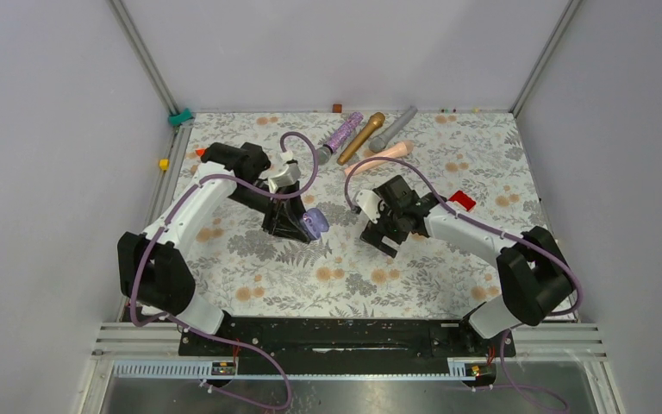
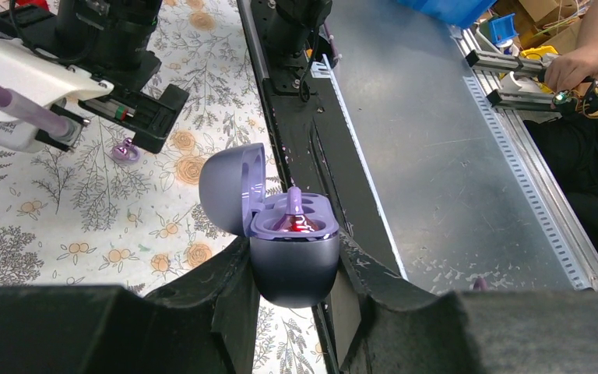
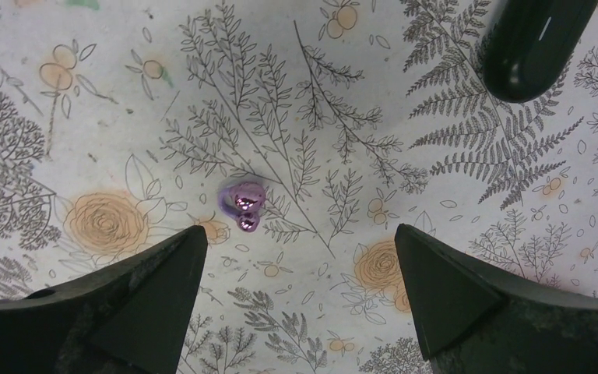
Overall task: Insert the wireless bluetooth earbuds into the charging case
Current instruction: Adjust the earbud at the center of the board.
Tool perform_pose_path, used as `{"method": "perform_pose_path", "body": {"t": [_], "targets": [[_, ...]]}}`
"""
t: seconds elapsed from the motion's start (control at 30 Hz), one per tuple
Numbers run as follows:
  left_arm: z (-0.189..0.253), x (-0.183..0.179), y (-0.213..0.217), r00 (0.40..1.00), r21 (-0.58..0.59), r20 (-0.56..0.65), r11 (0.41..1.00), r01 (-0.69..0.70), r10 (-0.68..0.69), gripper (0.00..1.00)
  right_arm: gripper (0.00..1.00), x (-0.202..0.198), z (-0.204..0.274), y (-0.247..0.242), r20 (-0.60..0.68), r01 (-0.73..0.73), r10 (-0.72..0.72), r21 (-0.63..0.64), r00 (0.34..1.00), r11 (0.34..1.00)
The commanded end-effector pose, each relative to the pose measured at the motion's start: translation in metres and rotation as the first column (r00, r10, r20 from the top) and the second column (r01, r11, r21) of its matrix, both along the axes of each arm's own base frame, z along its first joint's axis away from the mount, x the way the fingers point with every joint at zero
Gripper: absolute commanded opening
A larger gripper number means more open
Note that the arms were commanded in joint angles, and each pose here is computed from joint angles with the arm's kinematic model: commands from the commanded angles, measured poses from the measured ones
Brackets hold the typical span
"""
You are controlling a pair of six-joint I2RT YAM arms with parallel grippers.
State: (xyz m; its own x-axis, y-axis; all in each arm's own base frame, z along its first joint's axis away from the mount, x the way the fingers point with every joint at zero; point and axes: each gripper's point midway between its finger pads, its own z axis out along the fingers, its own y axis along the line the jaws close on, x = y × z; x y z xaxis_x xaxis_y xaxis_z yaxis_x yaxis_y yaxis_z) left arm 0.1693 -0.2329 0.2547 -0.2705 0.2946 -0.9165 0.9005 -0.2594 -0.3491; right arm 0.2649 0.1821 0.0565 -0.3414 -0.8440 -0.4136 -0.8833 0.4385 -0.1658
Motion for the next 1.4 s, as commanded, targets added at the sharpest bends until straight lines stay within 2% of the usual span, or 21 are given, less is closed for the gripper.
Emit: {"method": "perform_pose_path", "body": {"t": [0.0, 0.3, 0.97, 1.37], "targets": [[0.013, 0.01, -0.004, 0.999, -0.045, 0.046, 0.999, -0.011, 0.013, 0.0, 0.98, 0.025, 0.009, 0.006, 0.068, 0.058, -0.059, 0.015, 0.996, 0.998], [0.01, 0.018, -0.006, 0.998, -0.025, 0.045, 0.999, -0.043, 0.044, 0.0, 0.97, 0.026, -0.005, -0.004, 0.062, 0.087, -0.084, -0.047, 0.995, 0.995], [0.007, 0.02, -0.005, 0.997, -0.008, 0.049, 0.998, -0.063, 0.063, 0.0, 0.95, 0.029, -0.019, -0.011, 0.064, 0.109, -0.103, -0.094, 0.993, 0.99], [0.007, 0.019, -0.005, 0.997, -0.01, 0.053, 0.998, -0.061, 0.061, 0.0, 0.95, 0.035, -0.015, -0.015, 0.106, 0.125, -0.114, -0.106, 0.988, 0.986]]}}
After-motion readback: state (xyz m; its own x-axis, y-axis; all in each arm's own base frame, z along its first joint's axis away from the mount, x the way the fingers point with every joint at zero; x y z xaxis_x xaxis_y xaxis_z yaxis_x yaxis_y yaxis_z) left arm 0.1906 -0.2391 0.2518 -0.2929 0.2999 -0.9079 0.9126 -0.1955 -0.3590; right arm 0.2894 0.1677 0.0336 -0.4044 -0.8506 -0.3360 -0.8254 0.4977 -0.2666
